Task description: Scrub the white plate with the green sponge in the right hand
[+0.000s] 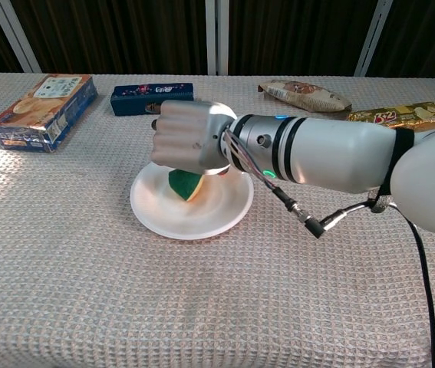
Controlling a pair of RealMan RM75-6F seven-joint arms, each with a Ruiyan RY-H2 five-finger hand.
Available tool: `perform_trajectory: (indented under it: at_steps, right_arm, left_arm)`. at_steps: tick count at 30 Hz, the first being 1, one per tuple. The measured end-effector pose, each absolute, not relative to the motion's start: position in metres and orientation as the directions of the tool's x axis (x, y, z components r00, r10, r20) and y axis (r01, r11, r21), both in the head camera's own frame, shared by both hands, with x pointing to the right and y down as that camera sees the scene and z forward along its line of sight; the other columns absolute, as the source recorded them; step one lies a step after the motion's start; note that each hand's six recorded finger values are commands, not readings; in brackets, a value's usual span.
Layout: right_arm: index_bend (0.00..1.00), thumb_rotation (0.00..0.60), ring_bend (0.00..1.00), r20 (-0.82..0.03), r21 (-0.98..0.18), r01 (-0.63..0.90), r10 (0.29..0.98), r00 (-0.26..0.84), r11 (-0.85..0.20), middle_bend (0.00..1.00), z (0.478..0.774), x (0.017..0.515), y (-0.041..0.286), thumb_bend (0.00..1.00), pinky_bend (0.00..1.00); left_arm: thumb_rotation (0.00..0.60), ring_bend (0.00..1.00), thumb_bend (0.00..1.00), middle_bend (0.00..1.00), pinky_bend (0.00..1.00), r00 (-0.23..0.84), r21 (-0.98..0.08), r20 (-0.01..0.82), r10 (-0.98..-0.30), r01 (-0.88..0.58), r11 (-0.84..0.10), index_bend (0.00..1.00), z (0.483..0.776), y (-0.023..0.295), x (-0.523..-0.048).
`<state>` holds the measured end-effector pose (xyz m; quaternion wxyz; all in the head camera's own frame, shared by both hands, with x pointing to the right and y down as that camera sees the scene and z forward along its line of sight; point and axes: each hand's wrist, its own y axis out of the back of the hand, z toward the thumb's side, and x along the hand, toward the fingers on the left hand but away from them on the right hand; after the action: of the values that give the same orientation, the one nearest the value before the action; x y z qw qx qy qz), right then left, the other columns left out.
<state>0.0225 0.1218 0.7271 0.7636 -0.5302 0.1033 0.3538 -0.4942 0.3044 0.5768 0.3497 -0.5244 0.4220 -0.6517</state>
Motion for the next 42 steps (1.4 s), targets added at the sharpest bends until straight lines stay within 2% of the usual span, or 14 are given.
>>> perform_trajectory:
  at_steps: [6, 12, 17, 22, 29, 35, 39, 42]
  right_arm:
    - [0.77, 0.600, 0.20, -0.523, -0.733, -0.656, 0.467, 0.713, 0.179, 0.46, 0.724, 0.027, 0.111, 0.39, 0.07]
    - [0.77, 0.600, 0.21, -0.505, -0.779, -0.610, 0.429, 0.749, 0.146, 0.46, 0.714, 0.014, 0.126, 0.39, 0.07]
    - [0.77, 0.600, 0.21, -0.529, -0.756, -0.632, 0.413, 0.742, 0.167, 0.46, 0.724, 0.018, 0.131, 0.39, 0.04]
    - [0.77, 0.600, 0.21, -0.550, -0.715, -0.672, 0.437, 0.712, 0.195, 0.46, 0.737, 0.031, 0.123, 0.40, 0.02]
    - [0.76, 0.600, 0.21, -0.512, -0.734, -0.655, 0.489, 0.707, 0.179, 0.46, 0.725, 0.034, 0.107, 0.40, 0.02]
    - [0.76, 0.600, 0.21, -0.492, -0.776, -0.610, 0.452, 0.744, 0.160, 0.46, 0.717, 0.015, 0.122, 0.40, 0.02]
    - [0.76, 0.600, 0.21, -0.509, -0.763, -0.620, 0.418, 0.752, 0.186, 0.47, 0.727, 0.010, 0.134, 0.40, 0.02]
    - [0.76, 0.600, 0.21, -0.523, -0.734, -0.643, 0.421, 0.741, 0.220, 0.47, 0.736, 0.015, 0.134, 0.40, 0.02]
  left_arm:
    - [0.600, 0.07, 0.02, 0.04, 0.12, -0.207, -0.916, 0.391, -0.897, 0.010, -0.402, 0.12, 0.577, 0.305, -0.495]
    - [0.600, 0.07, 0.02, 0.04, 0.12, -0.207, -0.917, 0.388, -0.898, 0.010, -0.399, 0.12, 0.577, 0.305, -0.494]
    - [0.600, 0.07, 0.02, 0.04, 0.12, -0.211, -0.914, 0.394, -0.894, 0.012, -0.406, 0.12, 0.577, 0.306, -0.495]
    - [0.600, 0.07, 0.02, 0.04, 0.12, -0.210, -0.914, 0.395, -0.894, 0.009, -0.406, 0.12, 0.578, 0.306, -0.496]
    - [0.600, 0.07, 0.02, 0.04, 0.12, -0.210, -0.916, 0.391, -0.896, 0.010, -0.402, 0.12, 0.577, 0.306, -0.496]
    - [0.600, 0.07, 0.02, 0.04, 0.12, -0.213, -0.917, 0.389, -0.896, 0.010, -0.400, 0.12, 0.576, 0.307, -0.496]
    - [0.600, 0.07, 0.02, 0.04, 0.12, -0.220, -0.914, 0.394, -0.892, 0.007, -0.406, 0.12, 0.576, 0.309, -0.497]
    - [0.600, 0.07, 0.02, 0.04, 0.12, -0.222, -0.914, 0.395, -0.892, 0.007, -0.406, 0.12, 0.576, 0.310, -0.498]
